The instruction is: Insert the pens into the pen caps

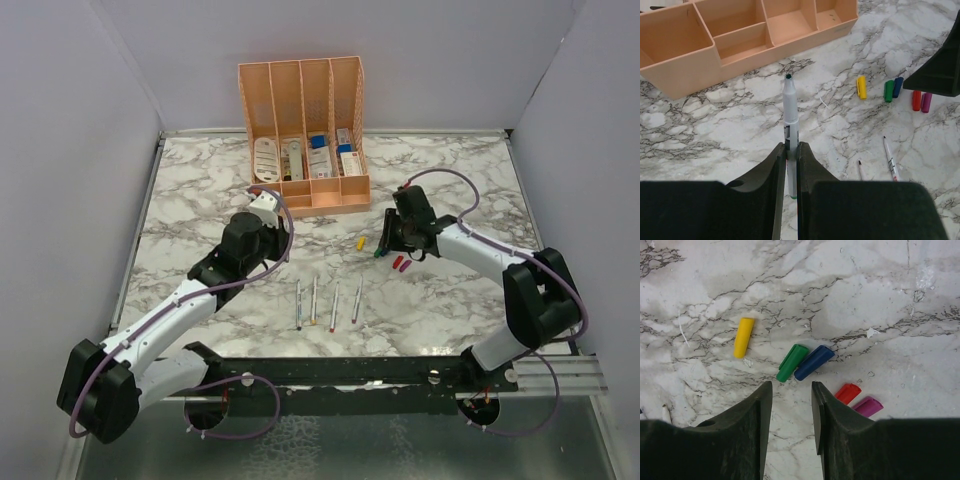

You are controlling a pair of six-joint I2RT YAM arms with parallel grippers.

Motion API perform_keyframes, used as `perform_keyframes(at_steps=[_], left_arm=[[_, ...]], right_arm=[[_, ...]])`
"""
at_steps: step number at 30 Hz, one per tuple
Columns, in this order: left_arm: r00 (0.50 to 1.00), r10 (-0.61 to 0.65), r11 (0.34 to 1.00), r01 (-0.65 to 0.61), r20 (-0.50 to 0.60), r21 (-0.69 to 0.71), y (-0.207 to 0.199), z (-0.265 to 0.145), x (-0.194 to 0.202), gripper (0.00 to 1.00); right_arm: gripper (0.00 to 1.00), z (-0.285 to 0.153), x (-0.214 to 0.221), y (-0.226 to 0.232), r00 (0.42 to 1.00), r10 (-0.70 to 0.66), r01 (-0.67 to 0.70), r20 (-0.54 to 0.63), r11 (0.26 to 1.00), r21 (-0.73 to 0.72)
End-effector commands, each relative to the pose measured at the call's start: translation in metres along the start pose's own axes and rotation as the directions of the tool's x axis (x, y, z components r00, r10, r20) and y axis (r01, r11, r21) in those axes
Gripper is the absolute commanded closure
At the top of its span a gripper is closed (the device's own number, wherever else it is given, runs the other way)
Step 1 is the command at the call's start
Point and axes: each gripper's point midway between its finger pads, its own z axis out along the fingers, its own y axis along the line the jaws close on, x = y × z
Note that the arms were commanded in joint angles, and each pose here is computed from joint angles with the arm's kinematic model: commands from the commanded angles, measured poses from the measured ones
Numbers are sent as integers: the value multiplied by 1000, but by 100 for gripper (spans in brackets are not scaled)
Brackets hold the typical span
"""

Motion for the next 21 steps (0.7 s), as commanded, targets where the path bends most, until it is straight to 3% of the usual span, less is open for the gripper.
perform_keyframes(at_steps=[1,21], left_arm=[[998,39,996,-44,56,76,-14,-4,-13,100],[999,42,998,-43,27,36,-6,1,-4,100]], right_arm=[[63,5,-16,6,999,19,-20,40,1000,18],[55,39,-23,16,999,45,-46,20,998,39]])
